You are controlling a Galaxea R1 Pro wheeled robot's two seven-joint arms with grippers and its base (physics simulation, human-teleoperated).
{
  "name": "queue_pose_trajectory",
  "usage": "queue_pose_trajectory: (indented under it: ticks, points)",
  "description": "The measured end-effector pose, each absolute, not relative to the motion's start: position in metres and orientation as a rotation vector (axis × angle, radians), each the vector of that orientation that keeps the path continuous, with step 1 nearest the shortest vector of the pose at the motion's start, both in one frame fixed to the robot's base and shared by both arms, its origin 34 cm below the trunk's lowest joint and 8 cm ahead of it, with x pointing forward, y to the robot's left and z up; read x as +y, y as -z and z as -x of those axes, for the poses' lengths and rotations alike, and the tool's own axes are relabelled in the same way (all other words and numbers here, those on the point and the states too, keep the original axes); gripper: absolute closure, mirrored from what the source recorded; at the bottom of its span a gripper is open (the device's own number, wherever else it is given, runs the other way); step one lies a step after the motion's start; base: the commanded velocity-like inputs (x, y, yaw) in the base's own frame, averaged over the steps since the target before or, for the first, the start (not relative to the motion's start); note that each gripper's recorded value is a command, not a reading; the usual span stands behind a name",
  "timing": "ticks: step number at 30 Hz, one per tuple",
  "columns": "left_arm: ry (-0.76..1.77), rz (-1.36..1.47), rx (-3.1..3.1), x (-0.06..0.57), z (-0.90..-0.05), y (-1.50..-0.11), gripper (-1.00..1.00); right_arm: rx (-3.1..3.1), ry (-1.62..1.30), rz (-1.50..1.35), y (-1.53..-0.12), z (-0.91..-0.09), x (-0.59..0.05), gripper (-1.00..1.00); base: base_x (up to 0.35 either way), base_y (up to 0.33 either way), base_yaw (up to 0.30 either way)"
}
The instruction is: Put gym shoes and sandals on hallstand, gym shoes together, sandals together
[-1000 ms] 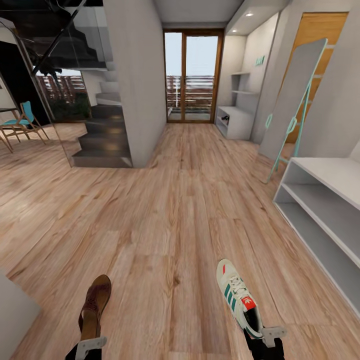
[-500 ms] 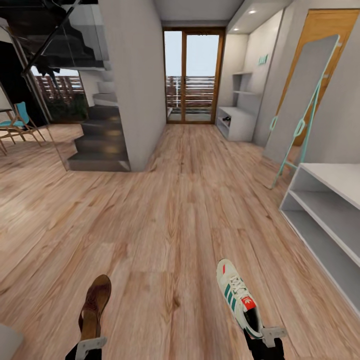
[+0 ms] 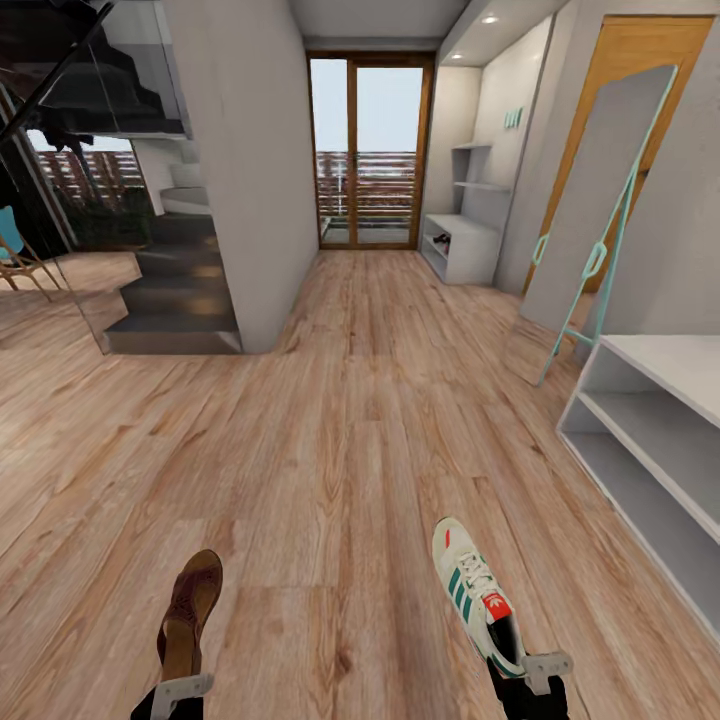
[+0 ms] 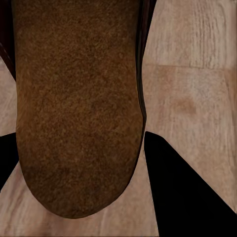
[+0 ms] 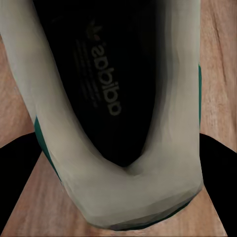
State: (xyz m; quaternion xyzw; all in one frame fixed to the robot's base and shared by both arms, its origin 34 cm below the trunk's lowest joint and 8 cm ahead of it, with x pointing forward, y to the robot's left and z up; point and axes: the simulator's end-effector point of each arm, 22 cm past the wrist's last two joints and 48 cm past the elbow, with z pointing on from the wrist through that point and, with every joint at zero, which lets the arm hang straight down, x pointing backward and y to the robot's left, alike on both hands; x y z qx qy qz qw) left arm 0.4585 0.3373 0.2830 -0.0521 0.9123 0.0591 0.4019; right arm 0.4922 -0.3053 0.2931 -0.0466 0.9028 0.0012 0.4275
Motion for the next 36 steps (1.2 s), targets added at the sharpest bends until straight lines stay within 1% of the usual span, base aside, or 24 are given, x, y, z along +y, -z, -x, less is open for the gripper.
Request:
queue_pose_trajectory:
  ticks: [36]
  points:
    - [-0.149,0.132,2.306,0.3373,-0.4583,-0.2829,1.0,2.258,-0.002,0.115,-0.2923,-0.491,-0.3055,1.0,0.339,0.0,-0.002]
